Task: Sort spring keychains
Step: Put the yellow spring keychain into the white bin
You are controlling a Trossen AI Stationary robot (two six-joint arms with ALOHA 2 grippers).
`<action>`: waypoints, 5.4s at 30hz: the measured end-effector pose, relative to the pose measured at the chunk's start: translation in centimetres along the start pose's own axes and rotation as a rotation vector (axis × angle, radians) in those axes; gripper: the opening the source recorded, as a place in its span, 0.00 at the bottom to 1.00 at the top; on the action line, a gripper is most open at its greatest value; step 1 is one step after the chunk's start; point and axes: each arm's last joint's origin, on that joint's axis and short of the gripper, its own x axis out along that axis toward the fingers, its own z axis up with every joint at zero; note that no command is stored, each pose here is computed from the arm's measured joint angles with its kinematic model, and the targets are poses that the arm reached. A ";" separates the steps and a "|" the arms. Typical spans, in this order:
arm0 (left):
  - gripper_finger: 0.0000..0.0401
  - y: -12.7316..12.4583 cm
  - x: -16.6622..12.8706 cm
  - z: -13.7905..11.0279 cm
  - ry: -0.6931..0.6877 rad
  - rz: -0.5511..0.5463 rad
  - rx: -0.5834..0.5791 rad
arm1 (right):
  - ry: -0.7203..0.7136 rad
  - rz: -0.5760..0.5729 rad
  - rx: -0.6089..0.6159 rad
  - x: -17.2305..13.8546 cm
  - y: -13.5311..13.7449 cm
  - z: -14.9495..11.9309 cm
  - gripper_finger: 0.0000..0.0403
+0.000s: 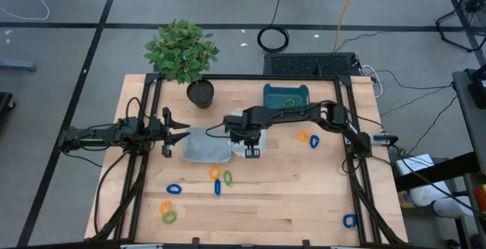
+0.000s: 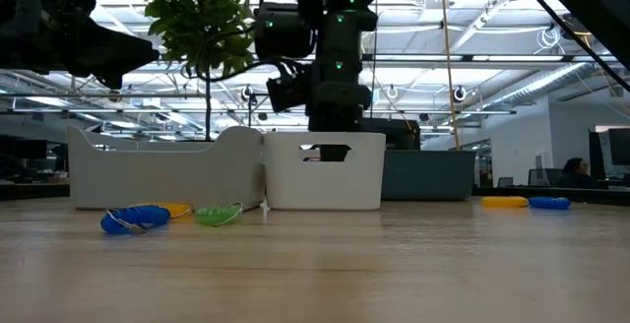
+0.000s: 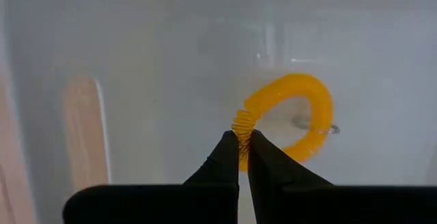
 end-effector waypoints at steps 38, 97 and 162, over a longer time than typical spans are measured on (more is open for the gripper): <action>0.33 0.0 0.0 0.0 0.000 0.000 0.000 | -0.007 -0.266 0.049 -8.2 0.6 -3.5 0.54; 0.33 0.0 0.0 0.0 0.000 0.000 0.000 | -0.064 -0.133 0.842 1.1 0.3 -21.8 0.53; 0.33 0.0 0.0 0.0 0.000 0.000 0.000 | 0.166 -0.114 0.266 -11.1 3.6 -16.1 0.00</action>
